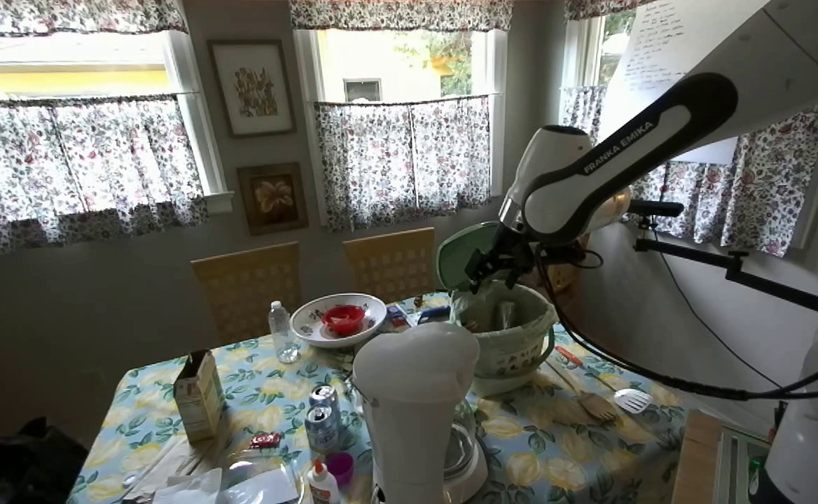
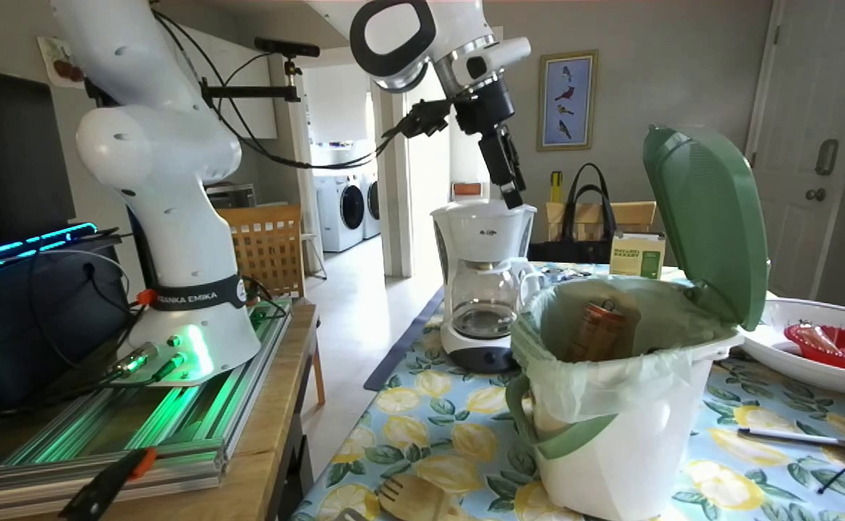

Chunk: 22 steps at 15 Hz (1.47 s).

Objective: Remove the can from the rubbish bin

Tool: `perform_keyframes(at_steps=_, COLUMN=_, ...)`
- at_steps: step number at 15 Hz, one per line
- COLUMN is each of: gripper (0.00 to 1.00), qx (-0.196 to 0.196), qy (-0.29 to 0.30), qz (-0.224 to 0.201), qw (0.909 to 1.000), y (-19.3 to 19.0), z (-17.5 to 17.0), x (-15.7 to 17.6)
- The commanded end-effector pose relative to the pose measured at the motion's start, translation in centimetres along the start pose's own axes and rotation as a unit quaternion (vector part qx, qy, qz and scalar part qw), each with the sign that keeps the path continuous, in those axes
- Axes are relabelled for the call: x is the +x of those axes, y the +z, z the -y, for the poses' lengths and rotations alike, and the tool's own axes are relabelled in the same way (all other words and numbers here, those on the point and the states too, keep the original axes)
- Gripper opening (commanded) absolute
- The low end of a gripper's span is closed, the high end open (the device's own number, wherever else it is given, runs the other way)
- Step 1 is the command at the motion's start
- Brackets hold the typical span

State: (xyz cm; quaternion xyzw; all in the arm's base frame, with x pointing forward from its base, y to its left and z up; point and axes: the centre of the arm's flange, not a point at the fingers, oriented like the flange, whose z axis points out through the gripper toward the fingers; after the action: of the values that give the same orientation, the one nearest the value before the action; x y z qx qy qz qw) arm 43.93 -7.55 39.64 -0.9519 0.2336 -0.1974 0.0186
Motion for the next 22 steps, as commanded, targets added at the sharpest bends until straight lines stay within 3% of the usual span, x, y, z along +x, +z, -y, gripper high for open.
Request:
perform_keyframes(at_steps=1, gripper=1.00, qx=-0.027, qy=-0.001, qz=-0.010, qw=0.9996, y=2.0, z=-2.7, x=0.5)
perform_keyframes(at_steps=7, gripper=1.00, qx=-0.027, qy=0.003, qz=0.013, qw=0.9996, y=4.5, z=-7.8, x=1.4)
perform_keyframes(at_steps=11, gripper=1.00, qx=-0.054, qy=-0.019, qz=0.014, qw=0.9982, y=5.7, z=-10.3, x=2.0)
perform_keyframes(at_steps=18, gripper=1.00, qx=-0.106, qy=-0.011, qz=-0.074, qw=0.9916, y=9.4, z=-12.0, x=3.2)
perform_keyframes(at_steps=22, gripper=1.00, qx=-0.087, qy=-0.004, qz=-0.067, qw=0.9940, y=8.1, z=-13.1, x=3.2)
